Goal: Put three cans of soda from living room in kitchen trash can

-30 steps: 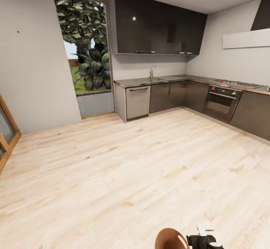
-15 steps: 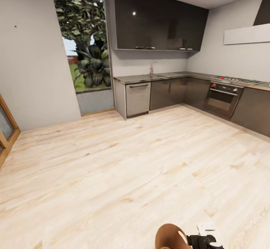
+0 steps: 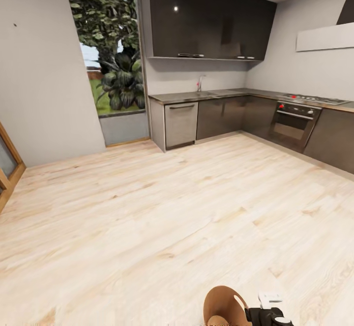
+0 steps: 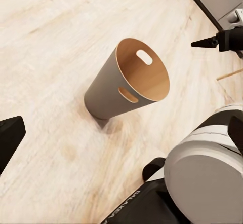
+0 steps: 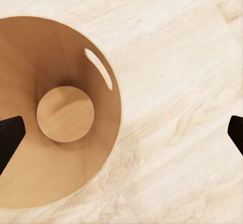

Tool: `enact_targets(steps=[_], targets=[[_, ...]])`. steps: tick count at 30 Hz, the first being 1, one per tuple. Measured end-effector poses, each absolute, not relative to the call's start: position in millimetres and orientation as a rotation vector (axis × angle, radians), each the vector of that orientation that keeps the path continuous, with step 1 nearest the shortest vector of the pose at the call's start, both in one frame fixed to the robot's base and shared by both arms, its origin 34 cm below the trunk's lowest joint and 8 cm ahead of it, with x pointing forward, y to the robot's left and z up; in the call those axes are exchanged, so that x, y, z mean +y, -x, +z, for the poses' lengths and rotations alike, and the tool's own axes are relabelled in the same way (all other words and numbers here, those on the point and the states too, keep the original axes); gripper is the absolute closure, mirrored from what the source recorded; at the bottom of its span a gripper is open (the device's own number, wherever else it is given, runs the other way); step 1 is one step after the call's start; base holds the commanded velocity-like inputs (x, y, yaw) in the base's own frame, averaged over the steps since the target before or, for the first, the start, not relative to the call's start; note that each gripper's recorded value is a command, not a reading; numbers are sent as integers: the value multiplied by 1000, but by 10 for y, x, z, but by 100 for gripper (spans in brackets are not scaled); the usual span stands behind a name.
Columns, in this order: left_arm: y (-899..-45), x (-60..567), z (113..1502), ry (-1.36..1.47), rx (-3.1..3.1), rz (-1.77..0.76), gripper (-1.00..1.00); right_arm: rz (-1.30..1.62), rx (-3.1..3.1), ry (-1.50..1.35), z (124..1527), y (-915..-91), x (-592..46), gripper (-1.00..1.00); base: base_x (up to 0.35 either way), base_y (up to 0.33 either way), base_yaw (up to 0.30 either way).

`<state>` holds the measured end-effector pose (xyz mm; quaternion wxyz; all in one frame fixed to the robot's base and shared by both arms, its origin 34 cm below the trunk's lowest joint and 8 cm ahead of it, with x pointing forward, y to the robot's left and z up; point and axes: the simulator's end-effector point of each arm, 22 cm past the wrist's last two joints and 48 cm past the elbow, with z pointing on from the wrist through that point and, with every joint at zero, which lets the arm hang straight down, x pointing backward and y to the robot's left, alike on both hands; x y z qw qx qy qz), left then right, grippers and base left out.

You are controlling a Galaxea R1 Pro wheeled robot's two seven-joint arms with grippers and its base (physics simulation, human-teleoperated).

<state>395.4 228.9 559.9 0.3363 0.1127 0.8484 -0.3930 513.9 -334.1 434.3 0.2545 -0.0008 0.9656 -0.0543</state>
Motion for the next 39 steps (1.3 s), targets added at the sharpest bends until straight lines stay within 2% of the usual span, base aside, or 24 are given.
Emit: enact_targets(steps=[39], targets=[[-3715,2289,4652,-266,2266,-1046,-100,-154,2634,2,3477,-5169,-3378,-100,0,0,0]])
